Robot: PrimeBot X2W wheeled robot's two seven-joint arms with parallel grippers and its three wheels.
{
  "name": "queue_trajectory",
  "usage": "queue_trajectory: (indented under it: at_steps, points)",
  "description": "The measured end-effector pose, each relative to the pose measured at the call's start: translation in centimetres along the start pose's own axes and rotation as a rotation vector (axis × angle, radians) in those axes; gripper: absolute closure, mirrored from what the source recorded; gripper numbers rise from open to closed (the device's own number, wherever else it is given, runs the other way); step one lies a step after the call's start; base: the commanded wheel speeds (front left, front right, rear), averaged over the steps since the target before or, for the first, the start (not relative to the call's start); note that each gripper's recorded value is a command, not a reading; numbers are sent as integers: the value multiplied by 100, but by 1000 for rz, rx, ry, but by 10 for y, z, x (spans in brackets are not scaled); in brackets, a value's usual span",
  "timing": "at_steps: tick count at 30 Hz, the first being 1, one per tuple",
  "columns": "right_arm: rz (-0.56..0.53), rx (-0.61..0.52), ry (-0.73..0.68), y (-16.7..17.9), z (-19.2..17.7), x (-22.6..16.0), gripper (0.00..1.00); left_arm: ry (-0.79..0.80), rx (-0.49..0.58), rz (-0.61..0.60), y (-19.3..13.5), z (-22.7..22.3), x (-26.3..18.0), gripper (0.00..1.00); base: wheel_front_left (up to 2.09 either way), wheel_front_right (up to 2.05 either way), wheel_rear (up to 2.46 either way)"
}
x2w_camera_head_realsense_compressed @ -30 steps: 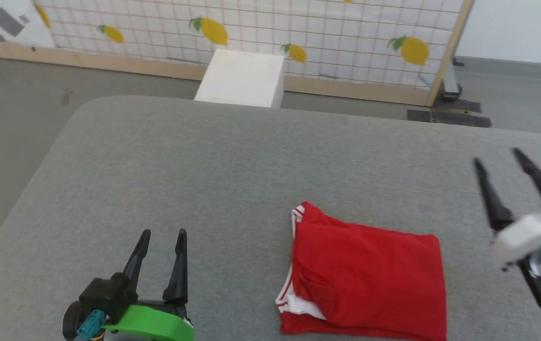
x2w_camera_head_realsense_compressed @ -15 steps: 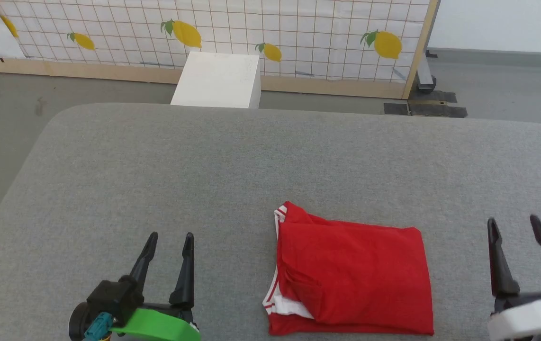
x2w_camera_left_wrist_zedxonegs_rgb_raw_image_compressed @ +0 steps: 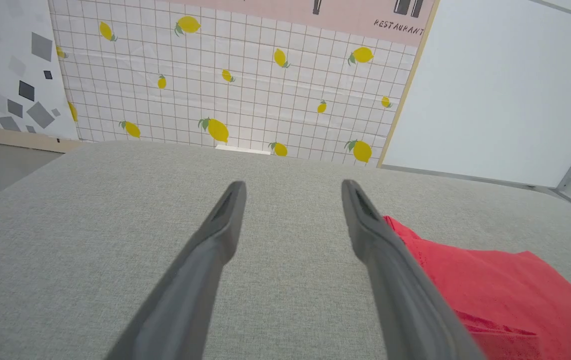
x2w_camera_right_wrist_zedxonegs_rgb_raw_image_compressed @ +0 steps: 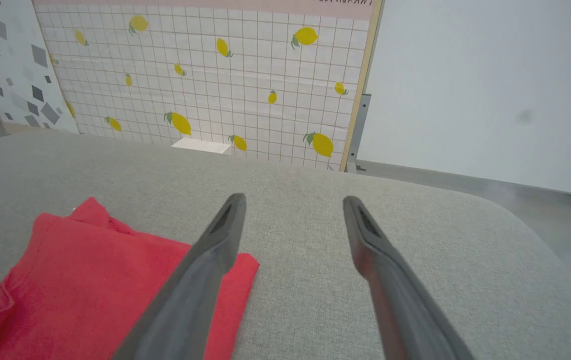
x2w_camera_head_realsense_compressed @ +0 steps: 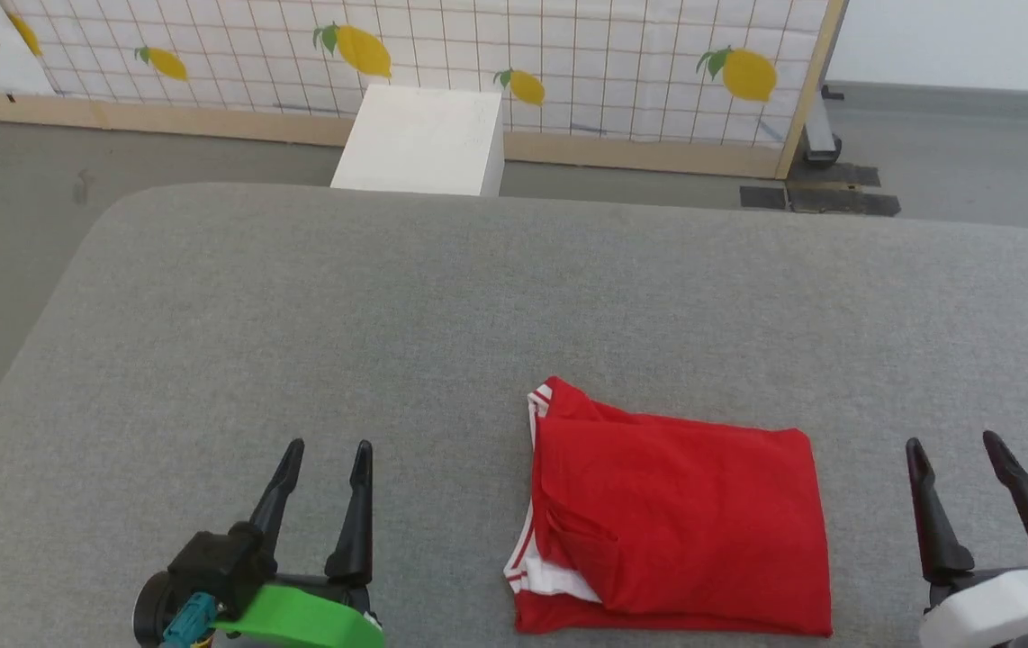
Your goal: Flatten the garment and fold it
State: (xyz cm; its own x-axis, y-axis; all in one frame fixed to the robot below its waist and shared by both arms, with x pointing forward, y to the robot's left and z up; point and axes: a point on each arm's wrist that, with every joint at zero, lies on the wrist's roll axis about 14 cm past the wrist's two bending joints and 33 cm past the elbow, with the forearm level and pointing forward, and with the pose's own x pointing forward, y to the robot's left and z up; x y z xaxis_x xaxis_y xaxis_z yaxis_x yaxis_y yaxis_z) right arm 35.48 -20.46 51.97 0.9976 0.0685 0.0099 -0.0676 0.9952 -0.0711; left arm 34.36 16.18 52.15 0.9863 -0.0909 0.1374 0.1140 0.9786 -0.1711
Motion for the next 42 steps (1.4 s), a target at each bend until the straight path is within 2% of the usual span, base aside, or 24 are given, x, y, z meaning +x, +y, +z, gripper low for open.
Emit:
queue_trajectory:
  at_steps: [2,9,13,23,27,28,29,35,39,42]
  points:
    - [17,45,63,0,-8,4,0,11,-3,-8,-3,-4,2,0,0,0,0]
    - [164,148,471,18,-67,9,0,36,-9,-15,-5,-13,11,0,0,0,0]
    - [231,266,663,36,-95,6,0,50,-8,-5,-2,-17,14,0,0,0,0]
    - [324,388,919,77,-141,15,0,74,3,41,14,-24,14,0,0,0,0]
    - [385,374,958,96,-144,21,0,85,6,55,18,-27,11,0,0,0,0]
    - [397,367,959,100,-144,22,61,86,6,57,18,-27,11,0,0,0,0]
    - [407,354,959,103,-144,23,100,87,6,56,18,-27,11,0,0,0,0]
    - [426,212,902,104,-141,23,100,89,-1,12,3,-28,13,0,0,0,0]
    - [437,7,874,82,-134,19,100,88,-14,-40,-13,-30,18,0,0,0,0]
    - [402,-189,870,43,-127,17,100,90,-30,-96,-31,-32,24,0,0,0,0]
